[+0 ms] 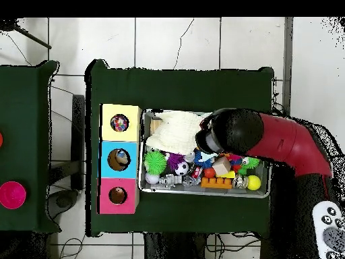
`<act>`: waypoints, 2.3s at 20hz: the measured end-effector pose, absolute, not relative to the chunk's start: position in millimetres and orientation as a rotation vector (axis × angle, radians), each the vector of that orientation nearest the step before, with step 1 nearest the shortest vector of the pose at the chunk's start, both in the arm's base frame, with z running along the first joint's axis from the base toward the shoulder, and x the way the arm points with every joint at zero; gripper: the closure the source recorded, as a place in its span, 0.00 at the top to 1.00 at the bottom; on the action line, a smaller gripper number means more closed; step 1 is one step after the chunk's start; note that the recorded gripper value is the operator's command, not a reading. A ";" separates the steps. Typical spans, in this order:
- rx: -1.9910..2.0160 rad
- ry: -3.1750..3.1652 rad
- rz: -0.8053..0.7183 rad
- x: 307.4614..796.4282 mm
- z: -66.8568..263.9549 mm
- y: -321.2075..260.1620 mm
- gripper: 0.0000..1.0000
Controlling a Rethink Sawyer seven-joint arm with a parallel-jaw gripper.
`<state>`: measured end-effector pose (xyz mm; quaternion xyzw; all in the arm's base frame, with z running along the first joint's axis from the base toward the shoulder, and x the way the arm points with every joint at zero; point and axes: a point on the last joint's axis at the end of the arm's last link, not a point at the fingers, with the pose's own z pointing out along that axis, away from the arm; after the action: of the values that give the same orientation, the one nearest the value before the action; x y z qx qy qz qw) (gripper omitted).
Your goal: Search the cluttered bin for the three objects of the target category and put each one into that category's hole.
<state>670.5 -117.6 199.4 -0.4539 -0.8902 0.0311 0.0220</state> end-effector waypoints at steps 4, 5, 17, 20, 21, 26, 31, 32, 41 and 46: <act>-1.436 -2.775 0.108 664.5 189.0 -136.9 0.00; -1.442 -2.777 0.108 664.0 187.1 -139.9 0.00; -1.472 -2.767 0.140 636.6 133.0 -183.3 0.00; -1.454 -2.763 0.148 630.1 120.1 -183.2 0.00; -1.452 -2.763 0.147 629.2 117.8 -182.9 0.00; -1.441 -2.774 0.124 619.0 93.6 -174.9 0.00; -1.434 -2.793 0.103 609.9 74.9 -165.8 0.00; -1.433 -2.797 0.100 608.8 72.0 -164.4 0.00; -1.386 -2.827 0.103 578.7 56.7 -134.0 0.00; -1.356 -2.787 0.097 544.7 57.1 -117.1 0.00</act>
<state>544.7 -117.1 57.1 -0.4372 -0.8986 0.0312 0.0204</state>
